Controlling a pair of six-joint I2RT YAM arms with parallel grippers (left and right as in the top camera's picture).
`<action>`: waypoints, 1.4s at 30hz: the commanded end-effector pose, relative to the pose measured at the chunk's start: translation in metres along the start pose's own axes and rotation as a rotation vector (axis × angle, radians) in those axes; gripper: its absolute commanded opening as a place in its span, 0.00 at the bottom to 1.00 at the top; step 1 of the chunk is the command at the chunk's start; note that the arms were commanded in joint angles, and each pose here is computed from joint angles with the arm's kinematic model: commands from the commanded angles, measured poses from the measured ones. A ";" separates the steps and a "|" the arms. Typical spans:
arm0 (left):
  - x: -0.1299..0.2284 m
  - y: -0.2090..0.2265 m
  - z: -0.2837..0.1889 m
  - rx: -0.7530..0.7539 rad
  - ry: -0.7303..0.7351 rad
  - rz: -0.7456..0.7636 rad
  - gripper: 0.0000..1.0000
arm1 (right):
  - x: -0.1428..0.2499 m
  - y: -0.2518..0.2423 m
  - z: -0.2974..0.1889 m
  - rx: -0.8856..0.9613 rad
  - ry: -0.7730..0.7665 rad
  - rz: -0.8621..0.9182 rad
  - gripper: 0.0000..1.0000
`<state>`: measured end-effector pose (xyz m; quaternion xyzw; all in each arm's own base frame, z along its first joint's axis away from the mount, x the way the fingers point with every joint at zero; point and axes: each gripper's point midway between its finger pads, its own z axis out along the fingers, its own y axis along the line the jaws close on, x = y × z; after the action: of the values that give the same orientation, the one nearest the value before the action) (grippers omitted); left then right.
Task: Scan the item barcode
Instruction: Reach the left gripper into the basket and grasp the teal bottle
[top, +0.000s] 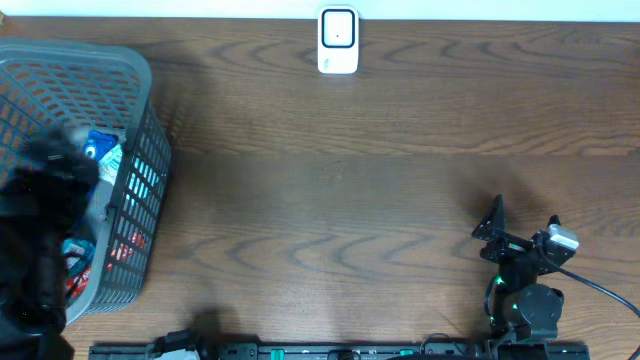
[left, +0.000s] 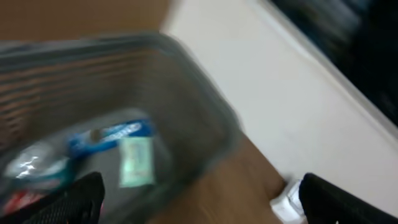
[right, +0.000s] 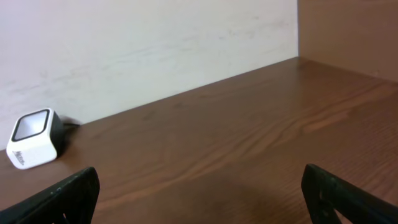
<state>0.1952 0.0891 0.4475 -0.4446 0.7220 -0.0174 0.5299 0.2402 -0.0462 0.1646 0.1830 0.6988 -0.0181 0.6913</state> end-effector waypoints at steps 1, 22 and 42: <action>-0.011 0.040 0.026 -0.271 -0.072 -0.254 1.00 | 0.001 0.003 0.000 -0.013 0.003 -0.014 0.99; 0.060 0.145 0.119 -1.062 0.020 -0.830 1.00 | 0.001 0.003 0.000 -0.012 0.004 -0.014 0.99; 0.109 0.190 0.150 -1.337 0.038 -0.922 1.00 | 0.001 0.003 0.000 -0.012 0.004 -0.014 0.99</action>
<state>0.1963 0.2005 0.2151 -0.9141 0.3520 0.1797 0.0911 0.2402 -0.0462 0.1646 0.1830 0.6988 -0.0181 0.6913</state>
